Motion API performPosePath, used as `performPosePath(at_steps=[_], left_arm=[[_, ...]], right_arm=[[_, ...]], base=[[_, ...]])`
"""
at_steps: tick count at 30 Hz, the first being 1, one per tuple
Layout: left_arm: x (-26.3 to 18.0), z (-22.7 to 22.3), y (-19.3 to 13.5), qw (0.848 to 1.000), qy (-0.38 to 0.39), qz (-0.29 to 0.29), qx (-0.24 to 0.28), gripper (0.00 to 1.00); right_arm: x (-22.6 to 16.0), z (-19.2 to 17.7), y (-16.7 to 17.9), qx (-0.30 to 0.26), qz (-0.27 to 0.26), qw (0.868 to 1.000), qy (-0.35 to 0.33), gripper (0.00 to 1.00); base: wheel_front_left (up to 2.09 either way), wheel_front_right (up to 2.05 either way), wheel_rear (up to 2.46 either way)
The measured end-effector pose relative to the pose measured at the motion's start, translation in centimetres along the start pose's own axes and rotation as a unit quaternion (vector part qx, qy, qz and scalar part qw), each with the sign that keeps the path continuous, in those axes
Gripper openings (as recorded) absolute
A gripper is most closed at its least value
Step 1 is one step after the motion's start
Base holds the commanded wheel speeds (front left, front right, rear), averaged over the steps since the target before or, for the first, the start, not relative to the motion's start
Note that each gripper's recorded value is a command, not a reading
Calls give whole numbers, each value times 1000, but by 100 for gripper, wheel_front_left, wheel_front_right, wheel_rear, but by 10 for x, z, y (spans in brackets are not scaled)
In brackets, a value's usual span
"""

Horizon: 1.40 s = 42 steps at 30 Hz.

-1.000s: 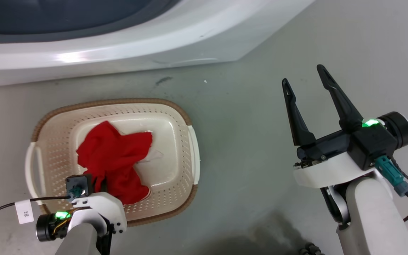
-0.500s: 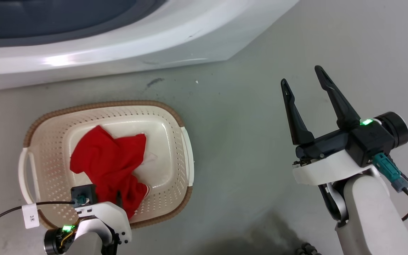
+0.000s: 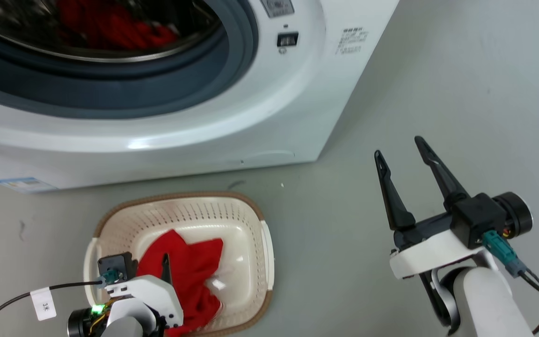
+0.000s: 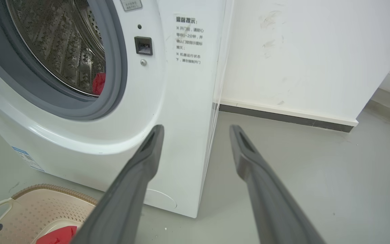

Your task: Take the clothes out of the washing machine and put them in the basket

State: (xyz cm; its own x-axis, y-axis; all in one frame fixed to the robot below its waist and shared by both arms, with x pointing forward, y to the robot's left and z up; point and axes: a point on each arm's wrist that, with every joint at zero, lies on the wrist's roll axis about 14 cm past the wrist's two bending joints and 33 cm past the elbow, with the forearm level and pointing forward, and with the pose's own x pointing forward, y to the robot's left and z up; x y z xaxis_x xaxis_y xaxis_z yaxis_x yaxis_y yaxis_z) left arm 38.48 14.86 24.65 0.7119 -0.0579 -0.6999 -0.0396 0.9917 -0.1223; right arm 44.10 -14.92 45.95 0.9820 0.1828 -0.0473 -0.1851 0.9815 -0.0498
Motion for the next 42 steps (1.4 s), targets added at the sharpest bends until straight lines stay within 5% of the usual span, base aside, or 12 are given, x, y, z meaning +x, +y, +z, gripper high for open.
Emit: performPosePath(at_steps=[9, 22, 28, 42], left_arm=[[-29, 101, -11, 988, -151, -15, 28, 100], [-59, 242, -28, 945, -320, -24, 63, 100], [-53, 279, -36, 937, -336, -31, 88, 100], [44, 327, -38, 957, -247, -26, 153, 100]], right_arm=[[-22, 47, 17, 1, 16, 999, -48, 100], [-44, 69, 21, 3, 15, 997, -71, 100], [-48, 67, 19, 7, 10, 998, -68, 100], [-27, 22, -1, 32, -12, 999, -24, 100]], base=[[0, 0, 0], [0, 0, 0], [0, 0, 0], [0, 0, 0]])
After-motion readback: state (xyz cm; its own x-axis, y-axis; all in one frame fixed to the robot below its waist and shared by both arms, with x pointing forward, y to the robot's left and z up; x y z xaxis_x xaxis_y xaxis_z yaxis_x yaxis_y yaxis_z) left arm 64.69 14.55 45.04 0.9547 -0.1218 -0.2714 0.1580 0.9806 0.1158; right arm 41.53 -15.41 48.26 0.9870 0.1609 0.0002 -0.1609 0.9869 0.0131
